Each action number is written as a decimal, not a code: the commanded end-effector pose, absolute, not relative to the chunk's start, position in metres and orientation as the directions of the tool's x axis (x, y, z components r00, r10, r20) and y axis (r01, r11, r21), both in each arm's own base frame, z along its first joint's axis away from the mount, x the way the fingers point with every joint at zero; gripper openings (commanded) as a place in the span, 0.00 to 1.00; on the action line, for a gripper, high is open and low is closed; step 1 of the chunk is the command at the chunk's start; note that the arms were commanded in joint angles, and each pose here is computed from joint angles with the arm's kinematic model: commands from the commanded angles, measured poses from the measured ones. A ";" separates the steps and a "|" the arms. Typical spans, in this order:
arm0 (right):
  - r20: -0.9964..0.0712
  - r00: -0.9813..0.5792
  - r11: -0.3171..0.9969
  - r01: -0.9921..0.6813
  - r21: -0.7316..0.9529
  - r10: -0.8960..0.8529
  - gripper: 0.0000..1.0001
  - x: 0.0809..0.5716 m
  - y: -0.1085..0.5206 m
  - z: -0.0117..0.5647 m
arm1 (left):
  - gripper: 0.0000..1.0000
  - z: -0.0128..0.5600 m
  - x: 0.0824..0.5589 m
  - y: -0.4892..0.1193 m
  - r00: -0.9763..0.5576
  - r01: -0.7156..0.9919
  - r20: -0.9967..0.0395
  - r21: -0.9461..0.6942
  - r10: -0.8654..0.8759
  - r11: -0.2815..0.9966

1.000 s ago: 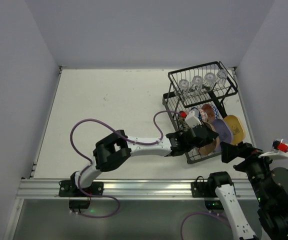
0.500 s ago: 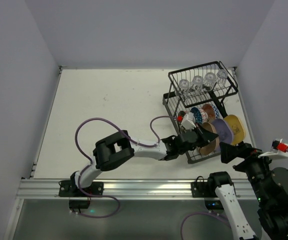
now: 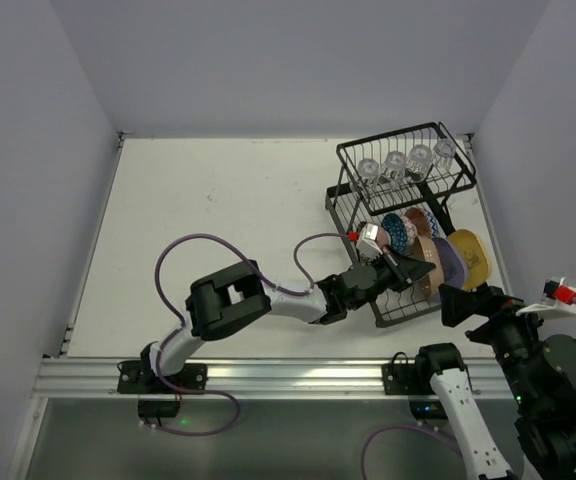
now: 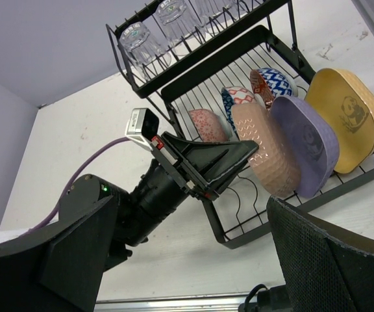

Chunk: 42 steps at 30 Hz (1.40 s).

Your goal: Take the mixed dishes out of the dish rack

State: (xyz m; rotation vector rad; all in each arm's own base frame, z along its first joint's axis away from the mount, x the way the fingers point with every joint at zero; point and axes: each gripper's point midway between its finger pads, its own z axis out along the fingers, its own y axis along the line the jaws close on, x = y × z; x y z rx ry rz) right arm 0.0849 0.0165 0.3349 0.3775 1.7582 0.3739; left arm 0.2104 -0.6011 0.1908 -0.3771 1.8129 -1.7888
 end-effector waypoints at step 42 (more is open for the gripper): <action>-0.896 -0.148 0.899 -0.073 0.432 0.418 0.99 0.113 0.033 0.401 | 0.00 0.246 0.157 -0.344 -0.406 0.379 -0.911 -0.236 -0.068 0.895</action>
